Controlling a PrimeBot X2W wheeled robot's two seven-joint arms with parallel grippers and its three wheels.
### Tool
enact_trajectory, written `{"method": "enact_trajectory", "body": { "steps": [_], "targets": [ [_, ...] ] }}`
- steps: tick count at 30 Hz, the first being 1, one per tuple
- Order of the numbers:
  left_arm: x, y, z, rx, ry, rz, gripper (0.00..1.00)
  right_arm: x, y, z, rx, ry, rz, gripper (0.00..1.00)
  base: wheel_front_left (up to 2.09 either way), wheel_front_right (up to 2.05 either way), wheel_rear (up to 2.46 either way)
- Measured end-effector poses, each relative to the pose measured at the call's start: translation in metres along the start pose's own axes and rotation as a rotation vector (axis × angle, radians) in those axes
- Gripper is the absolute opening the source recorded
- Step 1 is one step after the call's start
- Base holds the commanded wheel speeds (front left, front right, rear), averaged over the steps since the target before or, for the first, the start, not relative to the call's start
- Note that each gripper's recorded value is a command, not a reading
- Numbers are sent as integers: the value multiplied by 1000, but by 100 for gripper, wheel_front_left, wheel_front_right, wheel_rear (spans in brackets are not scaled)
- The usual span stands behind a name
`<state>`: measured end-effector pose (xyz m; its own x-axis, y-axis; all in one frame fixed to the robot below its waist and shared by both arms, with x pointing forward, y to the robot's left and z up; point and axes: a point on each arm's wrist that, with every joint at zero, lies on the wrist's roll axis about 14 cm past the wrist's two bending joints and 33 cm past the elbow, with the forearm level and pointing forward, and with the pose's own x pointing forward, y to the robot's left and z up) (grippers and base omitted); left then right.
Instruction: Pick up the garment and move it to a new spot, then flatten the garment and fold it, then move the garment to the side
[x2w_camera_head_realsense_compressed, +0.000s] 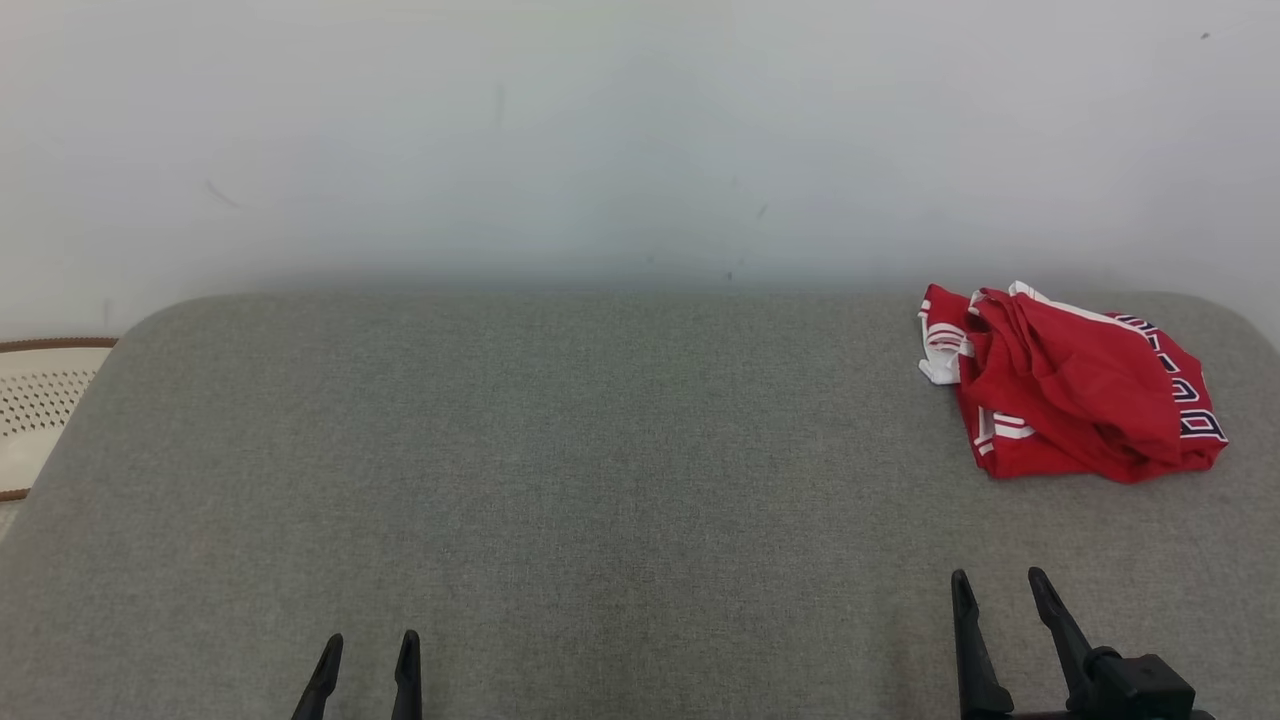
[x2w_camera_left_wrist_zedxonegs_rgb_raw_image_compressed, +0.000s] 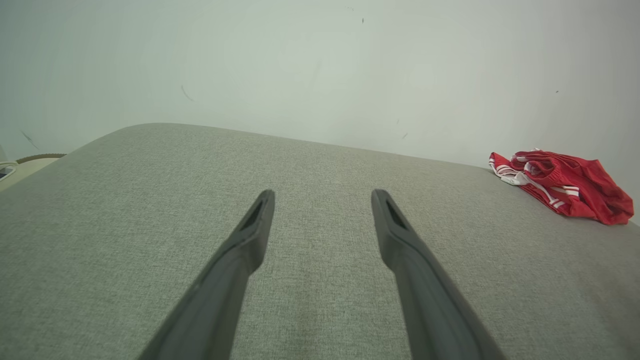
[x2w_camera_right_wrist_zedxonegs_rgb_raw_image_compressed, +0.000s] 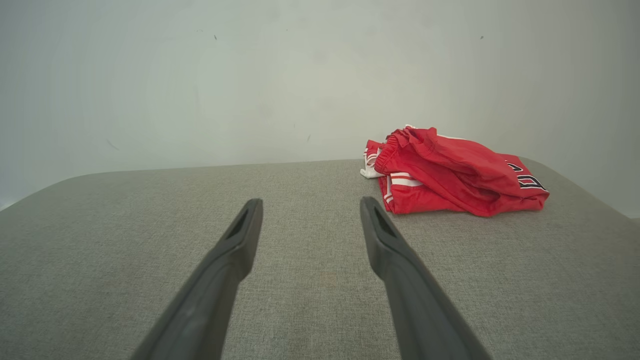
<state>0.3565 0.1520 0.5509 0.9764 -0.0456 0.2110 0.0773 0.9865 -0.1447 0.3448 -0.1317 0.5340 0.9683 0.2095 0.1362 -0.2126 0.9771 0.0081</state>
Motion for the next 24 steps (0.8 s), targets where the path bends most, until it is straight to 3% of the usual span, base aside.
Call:
{"method": "enact_trajectory", "body": {
  "steps": [24],
  "targets": [
    [-1,2,1,6,0,0,100,0,2,-4,12,11,6,100,0,0,0]
  ]
}}
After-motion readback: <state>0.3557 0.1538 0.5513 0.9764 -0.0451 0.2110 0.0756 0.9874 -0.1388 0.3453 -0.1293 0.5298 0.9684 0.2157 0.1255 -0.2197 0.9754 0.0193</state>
